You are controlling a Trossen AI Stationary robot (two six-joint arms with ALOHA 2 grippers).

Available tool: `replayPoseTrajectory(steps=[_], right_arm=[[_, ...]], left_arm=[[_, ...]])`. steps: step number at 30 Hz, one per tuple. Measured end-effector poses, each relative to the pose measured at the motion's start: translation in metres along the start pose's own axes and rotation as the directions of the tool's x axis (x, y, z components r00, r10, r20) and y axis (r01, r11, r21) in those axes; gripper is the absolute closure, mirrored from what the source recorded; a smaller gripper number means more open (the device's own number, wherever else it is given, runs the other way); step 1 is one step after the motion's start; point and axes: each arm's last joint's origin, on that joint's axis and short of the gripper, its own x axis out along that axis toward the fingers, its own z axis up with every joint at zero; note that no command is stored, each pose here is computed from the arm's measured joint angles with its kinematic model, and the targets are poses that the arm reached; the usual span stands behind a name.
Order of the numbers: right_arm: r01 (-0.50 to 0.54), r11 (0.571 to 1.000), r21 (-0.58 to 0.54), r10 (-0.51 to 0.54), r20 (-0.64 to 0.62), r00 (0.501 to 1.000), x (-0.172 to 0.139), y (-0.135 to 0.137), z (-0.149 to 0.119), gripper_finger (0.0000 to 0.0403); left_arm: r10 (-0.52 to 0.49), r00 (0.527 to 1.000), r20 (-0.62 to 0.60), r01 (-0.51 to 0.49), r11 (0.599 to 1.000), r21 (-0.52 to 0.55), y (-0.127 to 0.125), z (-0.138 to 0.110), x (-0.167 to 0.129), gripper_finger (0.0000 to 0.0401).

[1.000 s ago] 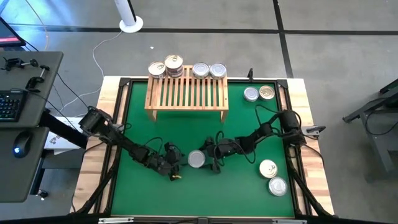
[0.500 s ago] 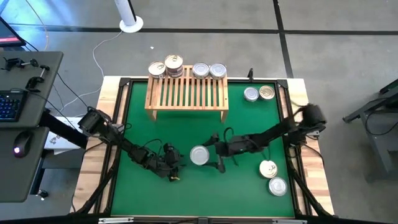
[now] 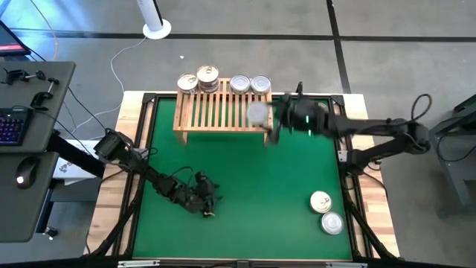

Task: Stack canned seafood by type on shelf
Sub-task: Stack the green white tuna can on top of the right green white tuna can on the shelf

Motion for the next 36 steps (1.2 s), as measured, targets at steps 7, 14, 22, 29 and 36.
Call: replayPoseTrajectory(steps=[7, 14, 22, 29, 36], right_arm=[[0.079, 0.992, 0.096, -0.075, -0.043, 0.996, 0.027, -0.086, -0.008, 0.0036], [0.073, 0.983, 0.166, -0.057, -0.102, 0.993, 0.054, -0.129, -0.017, 0.0033], [0.063, 0.973, 0.221, -0.033, -0.140, 0.990, 0.062, -0.144, -0.029, 0.0008], [0.072, 0.969, 0.236, -0.036, -0.153, 0.988, 0.061, -0.147, -0.031, 0.0005], [0.092, 0.968, 0.235, -0.048, -0.184, 0.982, 0.062, -0.147, -0.035, 0.0004]], left_arm=[[0.032, 0.999, 0.011, -0.031, 0.996, -0.082, 0.007, 0.005, 0.005, 0.0190], [0.045, 0.999, 0.008, -0.044, 0.992, -0.117, 0.013, 0.008, 0.010, 0.0190], [0.046, 0.999, 0.008, -0.044, 0.992, -0.118, 0.013, 0.009, 0.010, 0.0190], [0.046, 0.999, 0.008, -0.044, 0.993, -0.110, 0.013, 0.009, 0.010, 0.0190], [0.045, 0.999, 0.009, -0.044, 0.993, -0.111, 0.013, 0.009, 0.010, 0.0190]])
